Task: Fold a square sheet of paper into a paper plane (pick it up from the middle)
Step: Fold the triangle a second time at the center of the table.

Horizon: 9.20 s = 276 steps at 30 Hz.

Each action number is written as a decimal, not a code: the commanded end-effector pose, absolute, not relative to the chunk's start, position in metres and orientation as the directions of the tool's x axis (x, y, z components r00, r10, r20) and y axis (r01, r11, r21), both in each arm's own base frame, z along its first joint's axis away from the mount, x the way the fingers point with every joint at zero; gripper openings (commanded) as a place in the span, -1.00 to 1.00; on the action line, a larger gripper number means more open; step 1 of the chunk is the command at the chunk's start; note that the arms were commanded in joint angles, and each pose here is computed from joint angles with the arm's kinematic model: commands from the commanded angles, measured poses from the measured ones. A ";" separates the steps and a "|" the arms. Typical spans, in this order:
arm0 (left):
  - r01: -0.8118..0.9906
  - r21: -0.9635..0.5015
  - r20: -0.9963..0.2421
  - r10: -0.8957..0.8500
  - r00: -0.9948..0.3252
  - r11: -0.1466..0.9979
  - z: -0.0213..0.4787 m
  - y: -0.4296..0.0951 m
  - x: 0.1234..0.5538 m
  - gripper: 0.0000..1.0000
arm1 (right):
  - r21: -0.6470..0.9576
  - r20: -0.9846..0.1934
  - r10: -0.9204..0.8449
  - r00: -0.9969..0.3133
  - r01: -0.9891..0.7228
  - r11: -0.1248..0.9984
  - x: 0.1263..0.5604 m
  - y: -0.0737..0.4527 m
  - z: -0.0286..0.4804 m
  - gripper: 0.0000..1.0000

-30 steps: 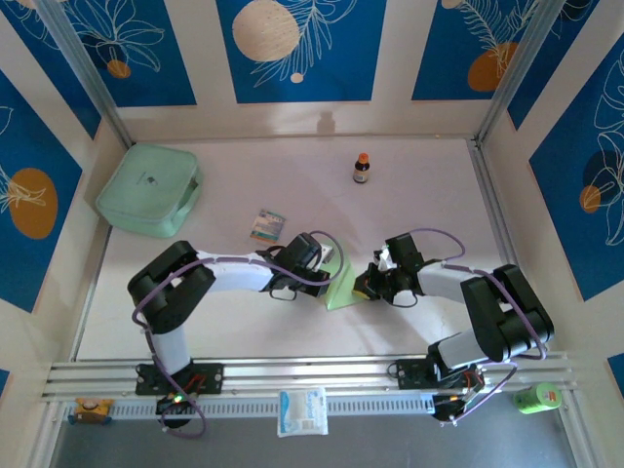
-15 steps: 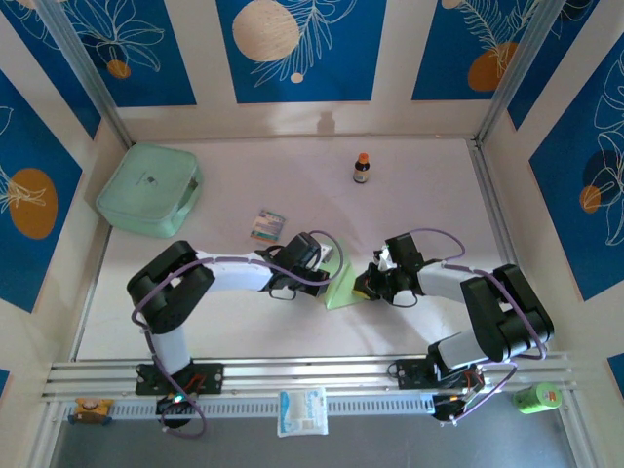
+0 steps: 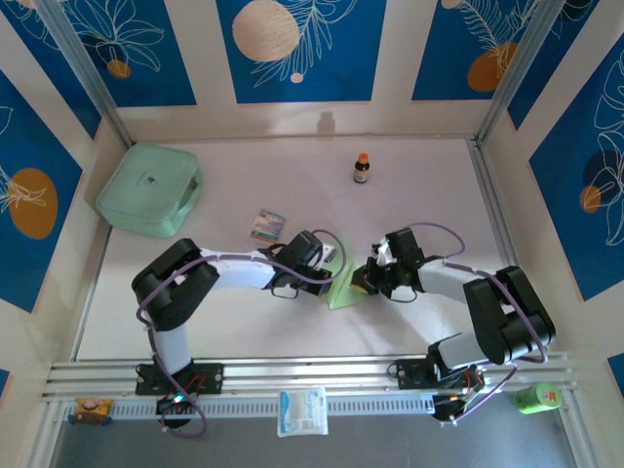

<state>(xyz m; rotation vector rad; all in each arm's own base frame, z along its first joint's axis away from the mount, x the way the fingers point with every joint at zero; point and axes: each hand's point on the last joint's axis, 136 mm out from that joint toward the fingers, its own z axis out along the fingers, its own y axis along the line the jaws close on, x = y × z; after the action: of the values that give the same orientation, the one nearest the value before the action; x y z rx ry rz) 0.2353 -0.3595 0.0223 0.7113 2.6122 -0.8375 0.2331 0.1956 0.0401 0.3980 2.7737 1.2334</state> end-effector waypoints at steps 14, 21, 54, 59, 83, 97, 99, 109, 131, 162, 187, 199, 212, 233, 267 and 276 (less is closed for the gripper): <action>0.530 -0.454 -0.364 0.394 -0.844 0.716 0.007 -0.353 0.229 -0.92 | 0.791 0.024 0.205 -0.978 0.144 0.595 0.252 0.234 0.054 -0.94; 0.531 -0.455 -0.363 0.396 -0.844 0.715 0.007 -0.353 0.228 -0.92 | 0.760 0.057 0.210 -0.976 0.179 0.625 0.250 0.231 0.035 -0.94; 0.526 -0.457 -0.308 0.427 -0.850 0.718 0.000 -0.353 0.224 -0.93 | 0.674 0.094 0.304 -0.948 0.286 0.681 0.250 0.181 -0.001 -0.93; 0.524 -0.460 -0.306 0.425 -0.852 0.717 0.001 -0.353 0.223 -0.93 | 0.687 0.115 0.309 -0.944 0.300 0.662 0.249 0.179 -0.001 -0.93; 0.527 -0.461 -0.308 0.429 -0.849 0.713 0.003 -0.353 0.223 -0.93 | 0.745 0.074 0.330 -0.941 0.272 0.608 0.266 0.173 0.017 -0.93; 0.525 -0.459 -0.307 0.427 -0.851 0.716 0.003 -0.353 0.224 -0.93 | 0.653 0.072 0.259 -0.963 0.242 0.718 0.241 0.189 0.000 -0.94; 0.527 -0.460 -0.311 0.426 -0.849 0.714 0.004 -0.354 0.224 -0.94 | 0.655 0.081 0.272 -0.959 0.257 0.711 0.241 0.186 -0.004 -0.94; 0.525 -0.465 -0.307 0.426 -0.851 0.713 0.004 -0.354 0.224 -0.94 | 0.745 0.019 0.230 -0.973 0.167 0.646 0.254 0.203 0.044 -0.92; 0.500 -0.431 -0.414 0.328 -0.849 0.751 0.055 -0.348 0.244 -0.30 | 0.678 0.111 0.252 -0.961 0.259 0.688 0.230 0.195 -0.007 -0.96; 0.395 -0.734 -0.195 0.386 -0.902 0.552 0.060 -0.406 0.197 -0.81 | 0.677 0.118 0.271 -0.955 0.277 0.681 0.230 0.193 -0.008 -0.96; 0.387 -0.621 -0.095 0.424 -0.900 0.682 0.009 -0.373 0.178 -0.83 | 0.675 0.123 0.288 -0.950 0.293 0.678 0.229 0.185 -0.010 -0.96; 0.425 -0.588 -0.092 0.465 -0.880 0.688 0.009 -0.356 0.159 -0.84 | 0.674 0.125 0.290 -0.949 0.296 0.677 0.230 0.184 -0.011 -0.96; 0.503 -0.553 -0.237 0.453 -0.860 0.665 0.048 -0.350 0.168 -0.89 | 0.681 0.125 0.291 -0.948 0.296 0.670 0.231 0.185 -0.008 -0.96; 0.403 -0.526 -0.142 0.390 -0.910 0.749 -0.010 -0.360 0.187 -0.92 | 0.721 0.099 0.274 -0.957 0.259 0.643 0.240 0.192 0.006 -0.94; 0.383 -0.529 -0.113 0.384 -0.916 0.758 -0.021 -0.342 0.171 -1.00 | 0.735 0.034 0.353 -0.935 0.263 0.625 0.274 0.166 0.012 -0.94; 0.382 -0.531 -0.118 0.381 -0.917 0.756 -0.020 -0.342 0.172 -1.00 | 0.735 -0.069 0.365 -0.929 0.200 0.648 0.278 0.160 0.041 -0.93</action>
<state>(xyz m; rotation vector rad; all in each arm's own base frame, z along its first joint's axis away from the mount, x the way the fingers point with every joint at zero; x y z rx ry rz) 0.1977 -0.3811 0.0192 0.6763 2.7254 -1.0609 0.2731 0.1633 0.0245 0.5125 2.6986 1.1839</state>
